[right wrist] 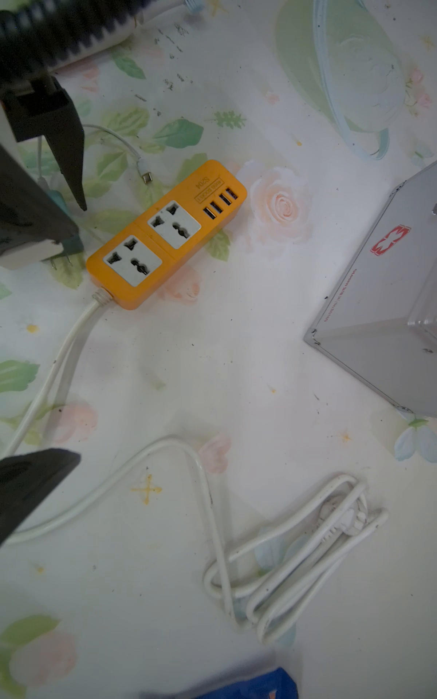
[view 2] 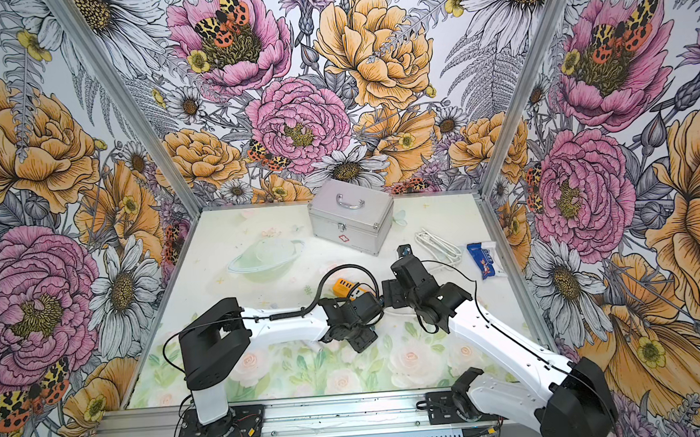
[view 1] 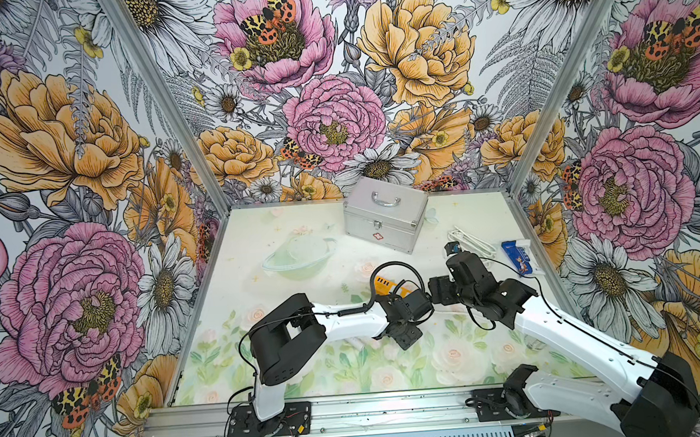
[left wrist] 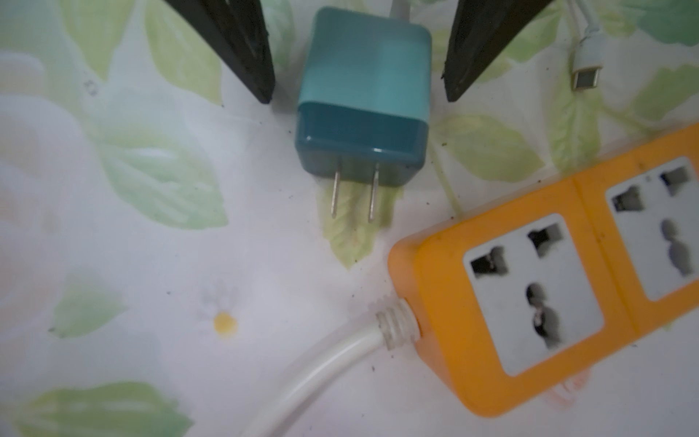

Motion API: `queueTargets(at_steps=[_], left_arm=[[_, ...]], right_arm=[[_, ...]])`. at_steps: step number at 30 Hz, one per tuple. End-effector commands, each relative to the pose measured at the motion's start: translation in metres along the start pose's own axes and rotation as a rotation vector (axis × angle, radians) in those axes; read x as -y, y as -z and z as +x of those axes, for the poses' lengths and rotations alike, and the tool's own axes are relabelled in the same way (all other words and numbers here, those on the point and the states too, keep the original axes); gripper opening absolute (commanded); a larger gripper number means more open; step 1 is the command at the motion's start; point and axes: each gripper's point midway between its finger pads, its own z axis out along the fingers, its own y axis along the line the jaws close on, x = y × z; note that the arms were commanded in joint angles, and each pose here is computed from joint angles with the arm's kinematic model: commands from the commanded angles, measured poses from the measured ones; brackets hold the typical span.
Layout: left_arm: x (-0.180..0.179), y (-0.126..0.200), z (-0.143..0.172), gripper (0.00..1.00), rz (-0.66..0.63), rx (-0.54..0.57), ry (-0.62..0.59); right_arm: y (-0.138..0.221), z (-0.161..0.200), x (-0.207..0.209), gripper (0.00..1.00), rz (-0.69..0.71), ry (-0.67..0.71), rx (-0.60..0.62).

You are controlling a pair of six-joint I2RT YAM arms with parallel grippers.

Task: Charge the electric toothbrush
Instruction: Pick up the plug from the center of the board.

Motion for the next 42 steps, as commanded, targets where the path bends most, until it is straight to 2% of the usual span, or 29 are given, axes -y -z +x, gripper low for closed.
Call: queueTargets(at_steps=[1,7,10,16,23,24,30,35,39,42], left_arm=[[0.000,-0.007,-0.003,0.68,-0.013,0.000,-0.010],[0.000,-0.007,0.001,0.53,-0.009,-0.008,-0.002],[0.000,-0.003,0.002,0.39,-0.008,-0.001,0.003],[-0.001,0.001,0.000,0.25,-0.011,0.010,0.008],[-0.004,0.023,-0.018,0.22,0.009,0.071,0.047],[-0.008,0.040,-0.028,0.22,0.020,0.114,0.071],[-0.027,0.086,-0.048,0.23,0.057,0.198,0.221],[-0.046,0.111,-0.054,0.23,0.122,0.224,0.369],[-0.059,0.122,-0.054,0.23,0.161,0.232,0.446],[-0.069,0.129,-0.055,0.23,0.185,0.244,0.501]], right_arm=[[0.009,-0.010,0.001,0.87,-0.009,-0.003,0.034],[0.011,-0.011,0.002,0.88,-0.010,-0.005,0.042],[0.011,-0.012,0.002,0.88,-0.010,-0.005,0.044],[0.009,-0.013,0.002,0.88,-0.009,0.002,0.037],[0.010,-0.017,0.003,0.88,0.001,0.036,0.045],[0.010,-0.018,0.004,0.88,0.006,0.044,0.048],[0.015,-0.030,0.010,0.87,0.049,0.090,0.086],[0.024,-0.042,0.011,0.85,0.058,0.099,0.135],[0.033,-0.045,0.006,0.83,0.010,0.103,0.171],[0.039,-0.043,-0.009,0.81,-0.088,0.103,0.184]])
